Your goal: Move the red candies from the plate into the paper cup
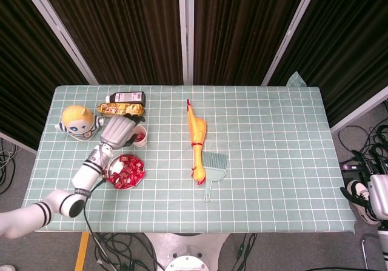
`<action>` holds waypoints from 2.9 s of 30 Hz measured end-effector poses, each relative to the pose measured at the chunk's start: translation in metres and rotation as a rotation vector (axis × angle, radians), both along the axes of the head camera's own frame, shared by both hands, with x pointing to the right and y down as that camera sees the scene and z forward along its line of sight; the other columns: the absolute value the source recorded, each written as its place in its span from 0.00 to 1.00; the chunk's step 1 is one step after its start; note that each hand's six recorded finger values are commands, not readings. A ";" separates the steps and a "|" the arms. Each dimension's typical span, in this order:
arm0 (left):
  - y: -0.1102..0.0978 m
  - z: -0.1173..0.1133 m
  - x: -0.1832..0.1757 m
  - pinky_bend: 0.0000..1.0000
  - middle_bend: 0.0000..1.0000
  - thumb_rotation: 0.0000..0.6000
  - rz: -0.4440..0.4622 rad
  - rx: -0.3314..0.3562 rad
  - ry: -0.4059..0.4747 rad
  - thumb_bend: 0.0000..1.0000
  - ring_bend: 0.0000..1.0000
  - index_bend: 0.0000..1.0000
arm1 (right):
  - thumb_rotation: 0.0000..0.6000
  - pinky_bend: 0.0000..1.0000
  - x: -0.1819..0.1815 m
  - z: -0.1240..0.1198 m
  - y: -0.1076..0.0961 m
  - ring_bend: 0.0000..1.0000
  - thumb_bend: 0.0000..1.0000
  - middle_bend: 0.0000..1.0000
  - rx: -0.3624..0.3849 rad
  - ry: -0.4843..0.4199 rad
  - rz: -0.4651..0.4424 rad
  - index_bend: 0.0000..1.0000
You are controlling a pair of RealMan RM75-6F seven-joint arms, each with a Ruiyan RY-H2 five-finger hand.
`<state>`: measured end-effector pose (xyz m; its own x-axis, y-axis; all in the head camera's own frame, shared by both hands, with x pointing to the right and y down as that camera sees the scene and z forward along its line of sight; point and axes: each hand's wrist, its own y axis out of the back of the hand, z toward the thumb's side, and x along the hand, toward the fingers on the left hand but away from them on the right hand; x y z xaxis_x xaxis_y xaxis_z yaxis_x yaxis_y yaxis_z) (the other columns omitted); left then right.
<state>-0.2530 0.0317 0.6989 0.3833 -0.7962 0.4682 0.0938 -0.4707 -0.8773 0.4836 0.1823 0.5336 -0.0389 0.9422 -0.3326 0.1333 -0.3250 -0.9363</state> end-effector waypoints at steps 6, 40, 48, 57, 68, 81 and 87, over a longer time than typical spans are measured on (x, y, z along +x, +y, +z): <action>0.031 -0.020 -0.054 0.66 0.43 1.00 -0.090 0.014 -0.006 0.31 0.39 0.33 | 1.00 0.30 -0.003 0.001 -0.001 0.09 0.09 0.27 0.000 -0.008 -0.013 0.14; 0.137 0.042 -0.110 0.56 0.36 1.00 -0.110 -0.221 -0.190 0.25 0.30 0.44 | 1.00 0.31 -0.011 -0.004 0.002 0.09 0.09 0.27 0.012 -0.016 -0.038 0.15; 0.138 0.048 -0.111 0.56 0.37 1.00 -0.105 -0.231 -0.190 0.30 0.30 0.48 | 1.00 0.31 -0.012 -0.004 0.002 0.09 0.09 0.27 0.012 -0.015 -0.038 0.15; 0.139 0.051 -0.109 0.56 0.38 1.00 -0.111 -0.246 -0.159 0.32 0.30 0.50 | 1.00 0.31 -0.013 -0.005 0.002 0.09 0.09 0.27 0.012 -0.013 -0.040 0.15; 0.139 0.054 -0.102 0.64 0.51 1.00 -0.091 -0.240 -0.137 0.33 0.41 0.53 | 1.00 0.31 -0.013 -0.005 0.001 0.09 0.09 0.28 0.011 -0.007 -0.038 0.16; 0.133 0.052 -0.105 0.75 0.68 1.00 -0.114 -0.206 -0.097 0.38 0.58 0.63 | 1.00 0.31 -0.016 -0.006 0.000 0.09 0.09 0.28 0.012 -0.005 -0.044 0.16; 0.129 0.049 -0.108 0.79 0.72 1.00 -0.127 -0.195 -0.076 0.41 0.63 0.65 | 1.00 0.31 -0.018 -0.006 -0.001 0.09 0.09 0.28 0.013 -0.005 -0.048 0.16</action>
